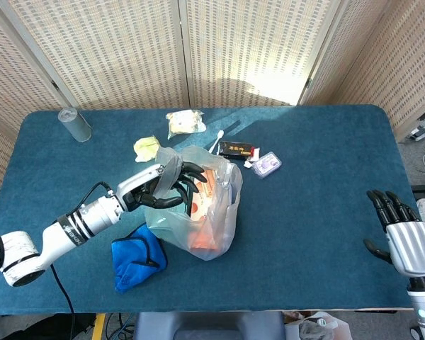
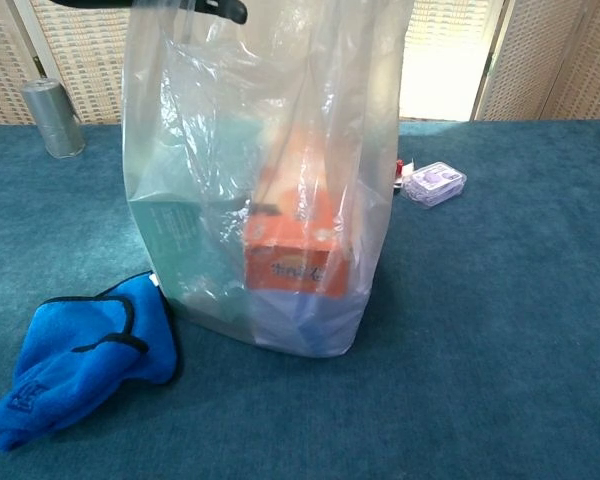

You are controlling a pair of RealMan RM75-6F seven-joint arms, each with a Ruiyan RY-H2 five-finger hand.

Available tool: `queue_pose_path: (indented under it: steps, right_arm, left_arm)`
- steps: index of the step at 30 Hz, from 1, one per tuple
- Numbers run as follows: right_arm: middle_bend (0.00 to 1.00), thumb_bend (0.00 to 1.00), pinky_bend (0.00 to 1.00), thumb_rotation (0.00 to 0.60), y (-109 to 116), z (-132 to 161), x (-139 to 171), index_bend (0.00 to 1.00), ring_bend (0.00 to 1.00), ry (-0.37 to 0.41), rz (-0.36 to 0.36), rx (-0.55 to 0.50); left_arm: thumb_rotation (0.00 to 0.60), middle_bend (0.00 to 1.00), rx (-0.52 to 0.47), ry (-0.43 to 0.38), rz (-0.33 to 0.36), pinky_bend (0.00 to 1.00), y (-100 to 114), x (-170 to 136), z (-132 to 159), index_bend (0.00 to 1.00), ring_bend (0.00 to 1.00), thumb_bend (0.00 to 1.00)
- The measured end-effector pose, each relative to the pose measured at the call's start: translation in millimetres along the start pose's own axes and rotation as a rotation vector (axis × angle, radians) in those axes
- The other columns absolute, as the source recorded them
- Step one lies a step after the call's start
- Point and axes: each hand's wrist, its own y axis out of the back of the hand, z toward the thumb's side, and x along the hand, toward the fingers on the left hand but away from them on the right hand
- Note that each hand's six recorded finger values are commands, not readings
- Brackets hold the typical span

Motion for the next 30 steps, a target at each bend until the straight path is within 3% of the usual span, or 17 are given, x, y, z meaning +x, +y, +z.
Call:
queue_pose_path:
  steps: [10,20,30]
  right_arm:
    - [0.12,0.16,0.27,0.600,20,32,-26,0.00,0.09,0.130,-0.066,-0.021]
    - [0.12,0.14,0.27,0.600,46,92,-67,0.00,0.09,0.346,-0.193,-0.041]
    - [0.11,0.11,0.27,0.600,72,138,-101,0.00,0.09,0.448,-0.296,-0.132]
  left_arm:
    - [0.487,0.29,-0.082,-0.040,-0.060,0.47,-6,-2,10,0.23,0.33,0.18]
    - [0.495,0.30,-0.103,-0.069,-0.065,0.47,-7,-4,19,0.24,0.33,0.18]
    - [0.499,0.33,-0.158,-0.061,-0.071,0.50,-13,-4,22,0.25,0.37,0.18]
